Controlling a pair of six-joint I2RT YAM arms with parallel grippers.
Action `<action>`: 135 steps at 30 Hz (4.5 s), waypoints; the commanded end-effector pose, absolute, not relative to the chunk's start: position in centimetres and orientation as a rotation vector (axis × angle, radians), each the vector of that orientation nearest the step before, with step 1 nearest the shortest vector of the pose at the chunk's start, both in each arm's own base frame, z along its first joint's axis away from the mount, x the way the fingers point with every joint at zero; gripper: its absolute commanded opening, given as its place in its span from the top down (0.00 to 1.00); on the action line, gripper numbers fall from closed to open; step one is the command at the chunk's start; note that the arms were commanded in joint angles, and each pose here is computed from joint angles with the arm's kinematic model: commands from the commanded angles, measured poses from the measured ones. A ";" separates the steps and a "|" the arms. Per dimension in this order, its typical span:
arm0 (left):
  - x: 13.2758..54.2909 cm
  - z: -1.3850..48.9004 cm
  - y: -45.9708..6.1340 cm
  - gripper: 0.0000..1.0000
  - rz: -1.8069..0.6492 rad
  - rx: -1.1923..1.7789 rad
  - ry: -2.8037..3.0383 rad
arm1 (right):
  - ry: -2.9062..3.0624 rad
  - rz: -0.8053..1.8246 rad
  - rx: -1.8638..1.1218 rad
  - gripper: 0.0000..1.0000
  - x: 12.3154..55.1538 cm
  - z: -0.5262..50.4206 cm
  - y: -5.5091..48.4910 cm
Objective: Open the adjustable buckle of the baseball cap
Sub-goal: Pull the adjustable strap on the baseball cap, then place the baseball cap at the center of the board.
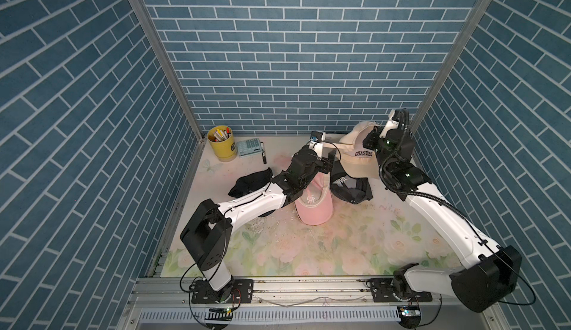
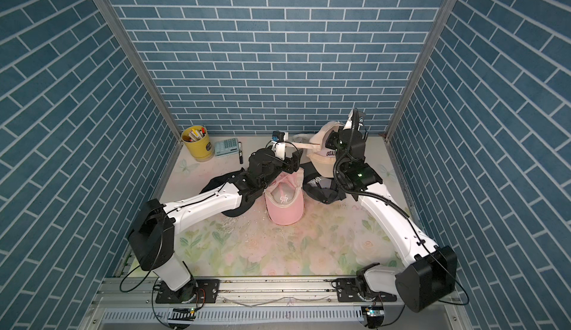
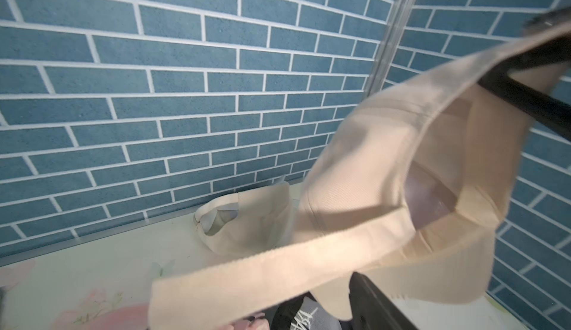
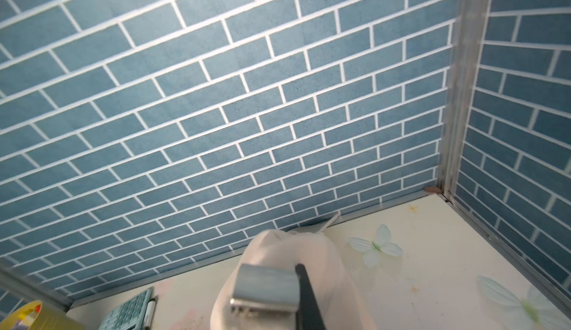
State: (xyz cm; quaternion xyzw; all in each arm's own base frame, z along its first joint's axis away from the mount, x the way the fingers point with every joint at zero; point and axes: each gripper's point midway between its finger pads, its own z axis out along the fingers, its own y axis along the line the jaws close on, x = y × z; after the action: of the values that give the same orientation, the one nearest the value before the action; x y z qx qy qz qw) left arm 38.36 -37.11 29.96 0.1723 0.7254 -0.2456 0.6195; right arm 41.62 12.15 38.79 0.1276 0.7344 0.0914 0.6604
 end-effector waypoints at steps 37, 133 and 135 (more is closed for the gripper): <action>37.2 25.0 -49.7 0.38 -0.663 0.503 1.520 | 1.630 -0.119 0.789 1.00 40.3 39.4 12.4; 32.7 10.8 -59.9 0.00 -1.176 0.121 2.405 | 2.017 0.002 0.323 0.06 31.2 35.6 0.5; 32.1 10.4 -59.8 0.00 -1.155 0.143 2.434 | 2.019 -0.004 0.325 0.07 30.9 35.6 0.4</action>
State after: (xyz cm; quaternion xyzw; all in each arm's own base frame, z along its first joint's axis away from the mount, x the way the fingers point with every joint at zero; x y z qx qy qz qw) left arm 33.50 -60.62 11.79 0.0301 0.8560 -0.4595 0.2349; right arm 31.62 0.92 34.74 0.1184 0.8514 -0.0024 0.5110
